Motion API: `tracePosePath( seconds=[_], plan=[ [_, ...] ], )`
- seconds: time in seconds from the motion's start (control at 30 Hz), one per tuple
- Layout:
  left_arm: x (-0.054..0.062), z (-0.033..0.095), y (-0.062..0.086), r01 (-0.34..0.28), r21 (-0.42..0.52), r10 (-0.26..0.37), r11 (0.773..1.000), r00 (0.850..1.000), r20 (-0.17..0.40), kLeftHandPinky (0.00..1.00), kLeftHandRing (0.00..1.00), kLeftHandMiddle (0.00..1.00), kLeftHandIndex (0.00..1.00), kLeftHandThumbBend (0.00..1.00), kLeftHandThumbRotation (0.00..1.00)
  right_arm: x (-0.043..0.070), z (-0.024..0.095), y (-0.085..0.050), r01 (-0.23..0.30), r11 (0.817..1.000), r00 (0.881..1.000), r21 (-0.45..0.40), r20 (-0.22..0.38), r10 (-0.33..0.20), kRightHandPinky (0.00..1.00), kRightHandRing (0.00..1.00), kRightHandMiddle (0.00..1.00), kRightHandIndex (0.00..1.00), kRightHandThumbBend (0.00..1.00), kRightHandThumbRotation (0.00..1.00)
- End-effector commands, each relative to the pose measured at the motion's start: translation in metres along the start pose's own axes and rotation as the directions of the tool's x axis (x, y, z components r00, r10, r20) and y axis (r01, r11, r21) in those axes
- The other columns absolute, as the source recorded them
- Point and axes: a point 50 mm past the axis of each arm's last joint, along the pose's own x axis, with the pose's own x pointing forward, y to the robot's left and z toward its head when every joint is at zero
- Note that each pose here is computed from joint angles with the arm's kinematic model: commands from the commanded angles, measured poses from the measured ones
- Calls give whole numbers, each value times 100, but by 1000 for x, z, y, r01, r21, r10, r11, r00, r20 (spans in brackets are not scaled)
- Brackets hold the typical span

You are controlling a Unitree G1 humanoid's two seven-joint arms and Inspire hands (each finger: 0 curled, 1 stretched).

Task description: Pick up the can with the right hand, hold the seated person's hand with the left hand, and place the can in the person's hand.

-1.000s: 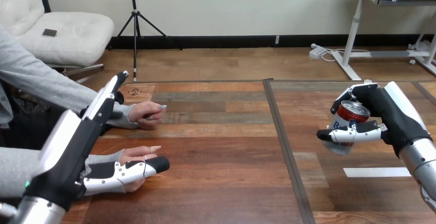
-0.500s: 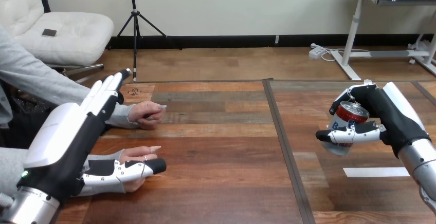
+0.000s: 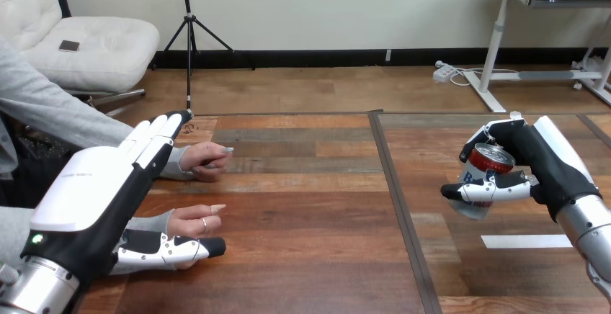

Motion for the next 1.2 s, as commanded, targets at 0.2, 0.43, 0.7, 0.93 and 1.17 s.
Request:
tracePosePath(
  seconds=[0.2, 0.43, 0.7, 0.93, 1.17],
  plan=[
    [22, 9, 24, -37, 127, 22, 991, 993, 119, 71, 98, 99, 96, 100, 44, 13, 23, -15, 56, 998, 994, 7, 98, -56, 31, 33, 39, 42, 84, 0],
    [26, 5, 25, -29, 182, 4, 983, 991, 136, 68, 95, 97, 92, 100, 48, 13, 23, -15, 56, 998, 994, 1, 99, -56, 31, 33, 39, 42, 84, 0],
    [31, 2, 26, 11, 211, -40, 977, 990, 135, 67, 94, 96, 90, 100, 50, 12, 23, -15, 57, 998, 994, -8, 94, -56, 27, 30, 38, 42, 84, 0],
    [36, -1, 26, 78, 242, -109, 967, 987, 116, 68, 92, 94, 88, 100, 48, 12, 23, -16, 48, 999, 994, 0, 94, -48, 27, 30, 38, 42, 84, 0],
    [39, -5, 26, 138, 298, -173, 945, 981, 93, 69, 89, 92, 87, 100, 50, 12, 23, -16, 43, 999, 995, -1, 93, -43, 28, 31, 39, 42, 84, 0]
  ],
)
